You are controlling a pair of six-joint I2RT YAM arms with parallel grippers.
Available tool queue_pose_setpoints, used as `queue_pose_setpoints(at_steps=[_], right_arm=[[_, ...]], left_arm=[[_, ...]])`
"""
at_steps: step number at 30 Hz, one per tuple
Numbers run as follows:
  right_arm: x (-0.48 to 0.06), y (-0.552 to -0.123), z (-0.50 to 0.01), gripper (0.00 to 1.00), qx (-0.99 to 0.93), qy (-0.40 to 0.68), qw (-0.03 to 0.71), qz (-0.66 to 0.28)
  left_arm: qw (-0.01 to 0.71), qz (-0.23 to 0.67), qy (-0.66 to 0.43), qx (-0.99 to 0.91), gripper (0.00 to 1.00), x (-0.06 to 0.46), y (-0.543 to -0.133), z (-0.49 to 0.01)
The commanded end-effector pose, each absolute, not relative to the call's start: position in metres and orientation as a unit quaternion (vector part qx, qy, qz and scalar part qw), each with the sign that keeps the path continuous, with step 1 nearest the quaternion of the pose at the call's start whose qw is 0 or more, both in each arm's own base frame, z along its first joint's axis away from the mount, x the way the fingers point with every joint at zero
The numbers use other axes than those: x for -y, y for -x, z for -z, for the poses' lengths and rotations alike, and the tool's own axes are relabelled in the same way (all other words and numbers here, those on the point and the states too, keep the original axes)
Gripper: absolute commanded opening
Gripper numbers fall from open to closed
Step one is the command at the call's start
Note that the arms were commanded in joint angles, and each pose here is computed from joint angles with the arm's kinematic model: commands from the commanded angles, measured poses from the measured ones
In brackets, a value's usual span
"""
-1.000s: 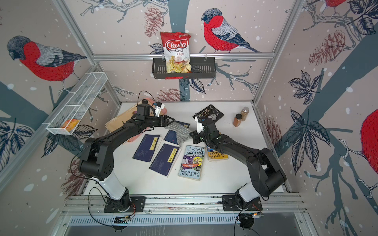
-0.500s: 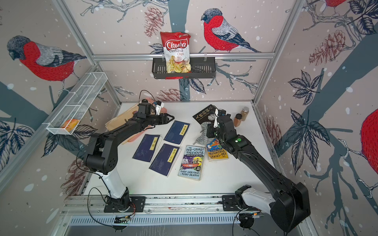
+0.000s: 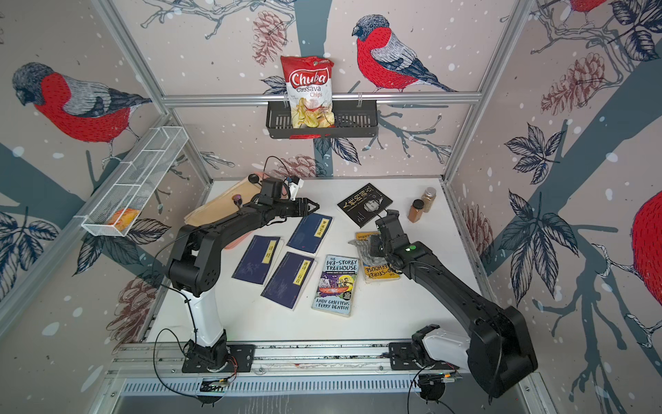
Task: Wipe the cover of the book
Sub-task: Place the cleaning item on the book, then adjust the book at the center of the board.
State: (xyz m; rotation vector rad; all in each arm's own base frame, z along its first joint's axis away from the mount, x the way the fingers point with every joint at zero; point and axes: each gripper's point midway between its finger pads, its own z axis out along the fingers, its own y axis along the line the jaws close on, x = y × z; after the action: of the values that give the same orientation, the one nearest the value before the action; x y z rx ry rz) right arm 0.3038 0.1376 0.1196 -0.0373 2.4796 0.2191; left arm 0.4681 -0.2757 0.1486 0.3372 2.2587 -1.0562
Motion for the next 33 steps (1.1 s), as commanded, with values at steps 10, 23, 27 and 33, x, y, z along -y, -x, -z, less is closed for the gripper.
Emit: queue_pose_setpoints(at_steps=[10, 23, 27, 33], right_arm=[[-0.139, -0.362, -0.196, 0.72, -0.903, -0.013, 0.424, -0.062], [-0.136, -0.460, -0.142, 0.75, -0.915, -0.049, 0.383, -0.117], [-0.137, -0.476, -0.104, 0.75, -0.930, -0.050, 0.349, -0.108], [-0.133, -0.492, -0.070, 0.75, -0.937, -0.063, 0.323, -0.118]], left_arm=[[0.248, 0.388, -0.192, -0.867, 0.52, 0.327, -0.444, -0.112], [0.180, 0.345, -0.213, -0.896, 0.46, 0.323, -0.419, -0.051], [0.176, 0.333, -0.218, -0.900, 0.47, 0.320, -0.419, -0.043], [0.179, 0.287, -0.213, -0.917, 0.51, 0.311, -0.431, -0.027]])
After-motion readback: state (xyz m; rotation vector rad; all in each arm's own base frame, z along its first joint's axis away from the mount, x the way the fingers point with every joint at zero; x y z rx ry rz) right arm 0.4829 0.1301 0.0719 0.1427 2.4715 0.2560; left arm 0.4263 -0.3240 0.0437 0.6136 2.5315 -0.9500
